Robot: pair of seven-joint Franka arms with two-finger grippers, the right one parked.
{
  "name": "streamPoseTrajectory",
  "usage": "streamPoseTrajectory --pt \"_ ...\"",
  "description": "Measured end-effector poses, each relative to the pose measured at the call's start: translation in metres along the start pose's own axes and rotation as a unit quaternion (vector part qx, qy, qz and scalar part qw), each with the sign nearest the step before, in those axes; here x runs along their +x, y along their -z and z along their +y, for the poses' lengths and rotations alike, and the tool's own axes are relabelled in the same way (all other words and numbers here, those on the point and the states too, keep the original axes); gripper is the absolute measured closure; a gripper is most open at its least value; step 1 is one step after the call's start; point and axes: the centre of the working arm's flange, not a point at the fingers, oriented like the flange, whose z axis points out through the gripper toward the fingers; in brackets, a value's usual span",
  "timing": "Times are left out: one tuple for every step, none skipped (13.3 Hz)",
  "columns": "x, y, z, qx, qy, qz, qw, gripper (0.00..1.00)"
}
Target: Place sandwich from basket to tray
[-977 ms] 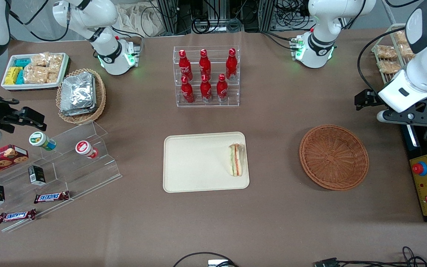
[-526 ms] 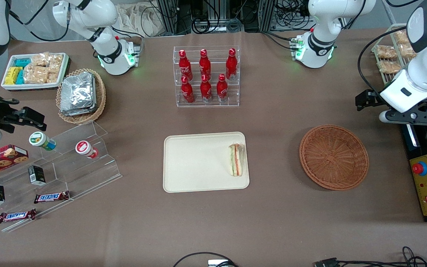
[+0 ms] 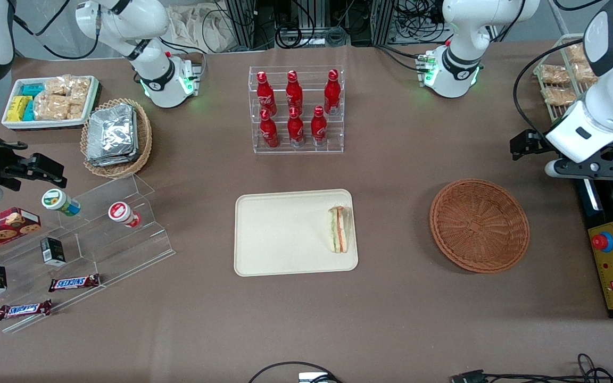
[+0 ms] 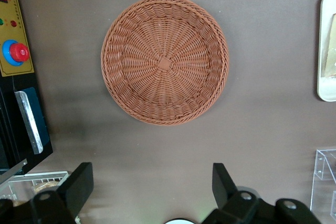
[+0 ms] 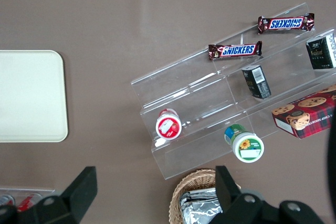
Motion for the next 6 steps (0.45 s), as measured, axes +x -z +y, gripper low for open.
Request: streamPoseTrajectory --pt "0.0 0.0 0.0 0.0 0.002 0.0 1.0 0.0" --pt "0.0 0.0 0.0 0.0 0.003 0.0 1.0 0.0" --pt "0.0 0.0 0.0 0.0 0.003 0.0 1.0 0.0" --pt "0.0 0.0 0.0 0.0 0.004 0.0 1.0 0.0" --pt "0.0 0.0 0.0 0.0 0.004 0.0 1.0 0.0" --pt "0.0001 0.0 0.0 0.0 0.005 0.0 1.0 0.0"
